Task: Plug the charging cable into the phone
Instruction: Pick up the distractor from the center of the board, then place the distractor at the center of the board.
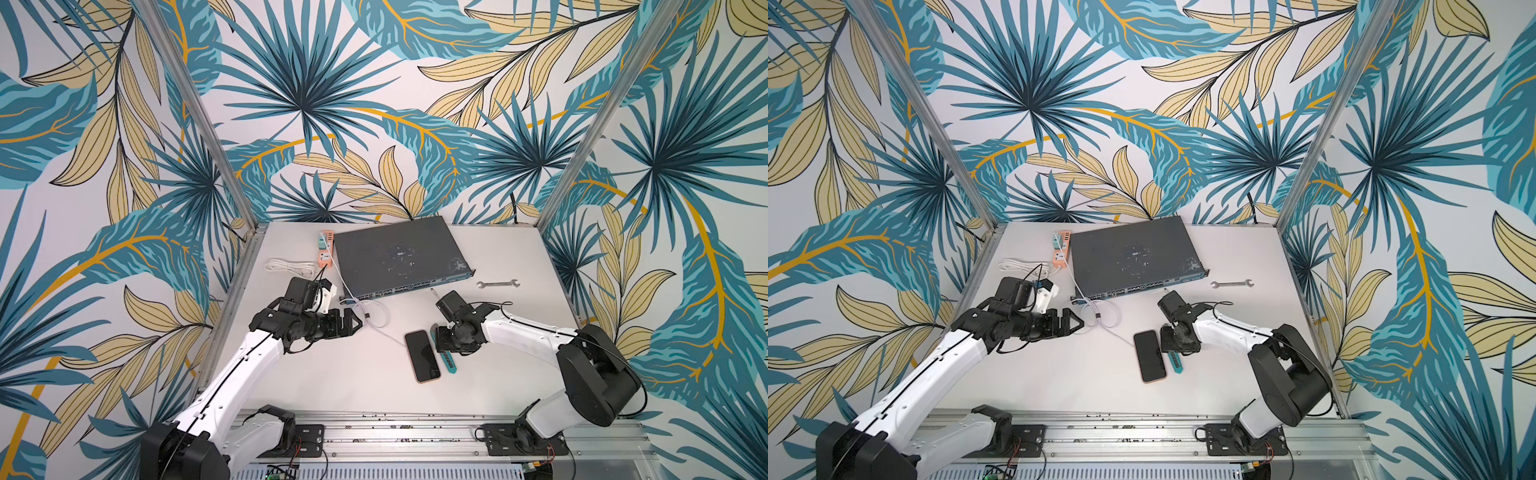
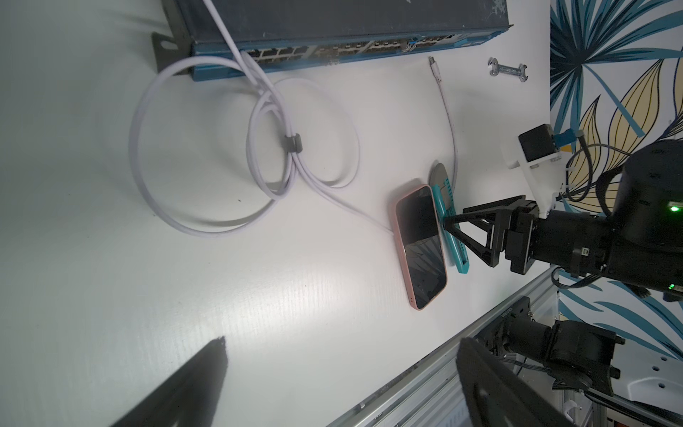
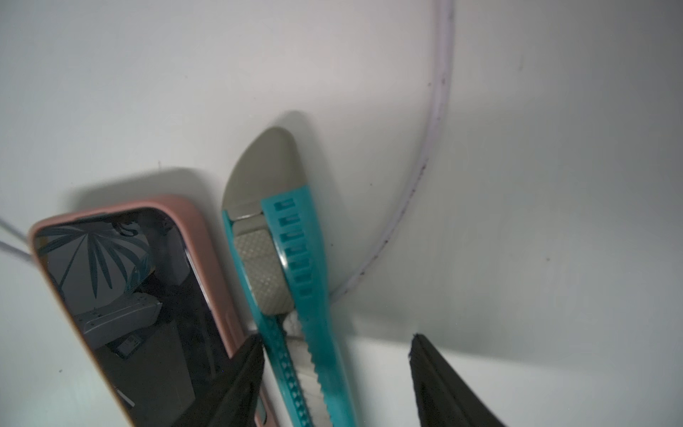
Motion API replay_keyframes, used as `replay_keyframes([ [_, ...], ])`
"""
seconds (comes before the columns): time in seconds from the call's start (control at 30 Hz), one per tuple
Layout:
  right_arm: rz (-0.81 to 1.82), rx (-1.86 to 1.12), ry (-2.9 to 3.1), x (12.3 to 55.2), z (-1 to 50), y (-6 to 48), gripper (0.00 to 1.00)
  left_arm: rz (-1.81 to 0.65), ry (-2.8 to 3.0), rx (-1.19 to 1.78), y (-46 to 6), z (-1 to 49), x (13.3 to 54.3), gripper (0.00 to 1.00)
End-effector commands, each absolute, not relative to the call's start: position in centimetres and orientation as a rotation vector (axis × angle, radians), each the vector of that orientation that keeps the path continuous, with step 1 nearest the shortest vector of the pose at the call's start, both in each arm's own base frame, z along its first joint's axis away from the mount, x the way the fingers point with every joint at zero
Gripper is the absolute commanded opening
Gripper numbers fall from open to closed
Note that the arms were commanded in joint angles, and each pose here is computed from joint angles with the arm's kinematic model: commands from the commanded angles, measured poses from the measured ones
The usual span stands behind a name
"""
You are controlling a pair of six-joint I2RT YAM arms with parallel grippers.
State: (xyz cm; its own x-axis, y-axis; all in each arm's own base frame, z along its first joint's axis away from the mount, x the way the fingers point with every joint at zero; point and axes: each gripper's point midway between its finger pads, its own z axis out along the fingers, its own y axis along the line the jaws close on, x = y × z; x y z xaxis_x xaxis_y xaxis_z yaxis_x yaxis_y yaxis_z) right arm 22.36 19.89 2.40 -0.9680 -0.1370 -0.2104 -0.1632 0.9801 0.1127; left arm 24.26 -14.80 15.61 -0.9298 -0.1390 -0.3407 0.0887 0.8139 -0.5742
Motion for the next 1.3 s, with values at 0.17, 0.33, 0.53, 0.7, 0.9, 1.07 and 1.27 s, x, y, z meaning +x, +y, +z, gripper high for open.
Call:
replay_keyframes([
  [0.17, 0.134, -0.262, 2.962, 21.7, 0.1, 19.6, 0.49, -0.804, 2.66, -0.035, -14.2, 14.7, 23.6, 1.0],
  [0.33, 0.128, -0.241, 2.925, 22.2, 0.9, 19.6, 0.27, -0.8, 2.664, -0.051, -14.1, 14.5, 23.7, 1.0],
  [0.53, 0.102, -0.211, 2.843, 23.4, 4.3, 19.2, 0.16, -0.814, 2.665, -0.082, -14.3, 14.0, 24.0, 1.0],
  [0.7, 0.082, -0.146, 2.76, 24.1, 8.6, 18.1, 0.15, -0.813, 2.66, -0.086, -14.4, 14.1, 24.7, 1.0],
  [0.9, 0.054, 0.054, 2.712, 26.3, 11.1, 13.3, 0.15, -0.832, 2.638, -0.089, -14.8, 14.5, 25.4, 1.0],
  [1.07, 0.058, 0.268, 2.666, 29.7, 11.6, 8.3, 0.15, -0.847, 2.634, -0.088, -15.0, 14.6, 25.6, 1.0],
  [1.27, 0.053, 0.425, 2.653, 33.3, 9.9, 4.5, 0.15, -0.852, 2.64, -0.081, -15.0, 14.6, 25.5, 1.0],
])
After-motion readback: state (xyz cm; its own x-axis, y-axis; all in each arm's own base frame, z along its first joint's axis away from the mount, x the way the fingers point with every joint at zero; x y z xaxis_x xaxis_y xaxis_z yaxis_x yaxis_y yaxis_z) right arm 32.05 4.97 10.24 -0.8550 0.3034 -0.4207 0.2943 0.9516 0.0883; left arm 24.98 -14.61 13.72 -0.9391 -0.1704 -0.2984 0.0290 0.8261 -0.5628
